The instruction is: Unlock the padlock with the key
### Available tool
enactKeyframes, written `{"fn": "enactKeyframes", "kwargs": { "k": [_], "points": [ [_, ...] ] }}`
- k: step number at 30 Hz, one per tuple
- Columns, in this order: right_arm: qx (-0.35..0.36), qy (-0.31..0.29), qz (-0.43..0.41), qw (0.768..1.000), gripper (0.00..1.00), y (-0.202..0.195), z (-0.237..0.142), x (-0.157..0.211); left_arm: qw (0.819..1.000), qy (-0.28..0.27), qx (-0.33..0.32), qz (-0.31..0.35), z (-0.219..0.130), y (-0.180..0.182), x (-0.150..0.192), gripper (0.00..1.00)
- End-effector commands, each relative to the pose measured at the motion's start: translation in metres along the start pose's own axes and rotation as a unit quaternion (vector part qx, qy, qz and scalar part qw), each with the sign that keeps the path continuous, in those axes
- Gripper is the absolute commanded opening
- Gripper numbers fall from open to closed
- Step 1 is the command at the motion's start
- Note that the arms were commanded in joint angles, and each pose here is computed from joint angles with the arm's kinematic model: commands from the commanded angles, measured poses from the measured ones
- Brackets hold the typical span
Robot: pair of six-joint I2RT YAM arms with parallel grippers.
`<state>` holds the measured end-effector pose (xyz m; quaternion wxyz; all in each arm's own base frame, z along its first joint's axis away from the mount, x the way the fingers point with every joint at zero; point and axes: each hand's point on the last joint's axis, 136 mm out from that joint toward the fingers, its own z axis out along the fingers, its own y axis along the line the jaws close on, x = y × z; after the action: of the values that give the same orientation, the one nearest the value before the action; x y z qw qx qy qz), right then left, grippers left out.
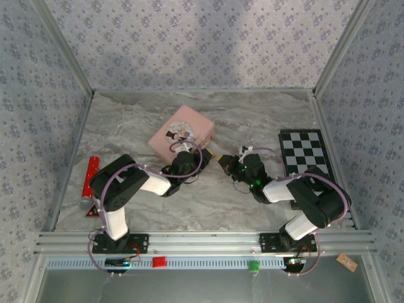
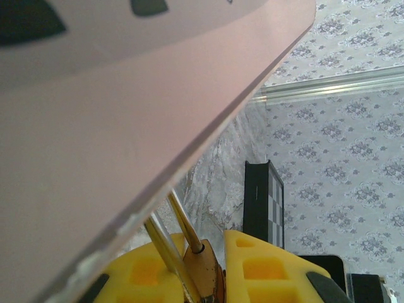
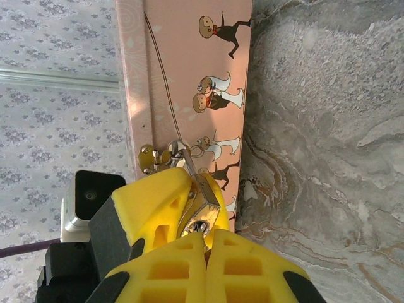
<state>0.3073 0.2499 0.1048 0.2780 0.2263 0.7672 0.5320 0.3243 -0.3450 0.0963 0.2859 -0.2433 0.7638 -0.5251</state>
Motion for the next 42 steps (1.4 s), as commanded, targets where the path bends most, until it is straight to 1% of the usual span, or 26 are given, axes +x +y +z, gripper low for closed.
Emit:
{"fn": "enactKeyframes", "kwargs": {
  "k": [1,4,9,18,21,26,29,31,37,42],
  "points": [
    [-0.131,0.005,-0.011,0.991,0.00,0.079,0.005,-0.009,0.983,0.175,0.046,-0.043,-0.008,-0.028,0.084,0.00],
    [-0.143,0.010,0.019,0.989,0.00,0.080,0.009,-0.013,0.982,0.176,0.049,-0.040,-0.008,-0.031,0.084,0.00],
    [-0.154,0.019,0.036,0.987,0.00,0.087,0.013,-0.013,0.982,0.179,0.053,-0.037,-0.008,-0.034,0.085,0.00],
    [-0.123,-0.005,0.071,0.990,0.00,0.063,0.011,-0.031,0.983,0.176,0.049,-0.032,-0.009,-0.035,0.084,0.00],
    [-0.121,-0.001,0.063,0.991,0.00,0.063,0.013,-0.028,0.984,0.172,0.043,-0.032,-0.010,-0.033,0.082,0.00],
    [-0.134,0.021,0.040,0.990,0.00,0.080,0.017,-0.004,0.985,0.165,0.037,-0.035,-0.008,-0.031,0.078,0.00],
    [-0.142,0.027,0.026,0.989,0.00,0.088,0.016,0.004,0.985,0.164,0.037,-0.034,-0.008,-0.031,0.077,0.00],
    [-0.134,0.022,0.021,0.990,0.00,0.086,0.014,0.002,0.985,0.164,0.037,-0.034,-0.008,-0.030,0.077,0.00],
    [-0.104,-0.008,0.034,0.994,0.00,0.062,0.001,-0.017,0.987,0.152,0.029,-0.034,-0.012,-0.024,0.071,0.00],
    [-0.098,0.001,0.040,0.994,0.00,0.057,-0.002,-0.010,0.989,0.141,0.021,-0.029,-0.010,-0.019,0.064,0.00]
  ]
}}
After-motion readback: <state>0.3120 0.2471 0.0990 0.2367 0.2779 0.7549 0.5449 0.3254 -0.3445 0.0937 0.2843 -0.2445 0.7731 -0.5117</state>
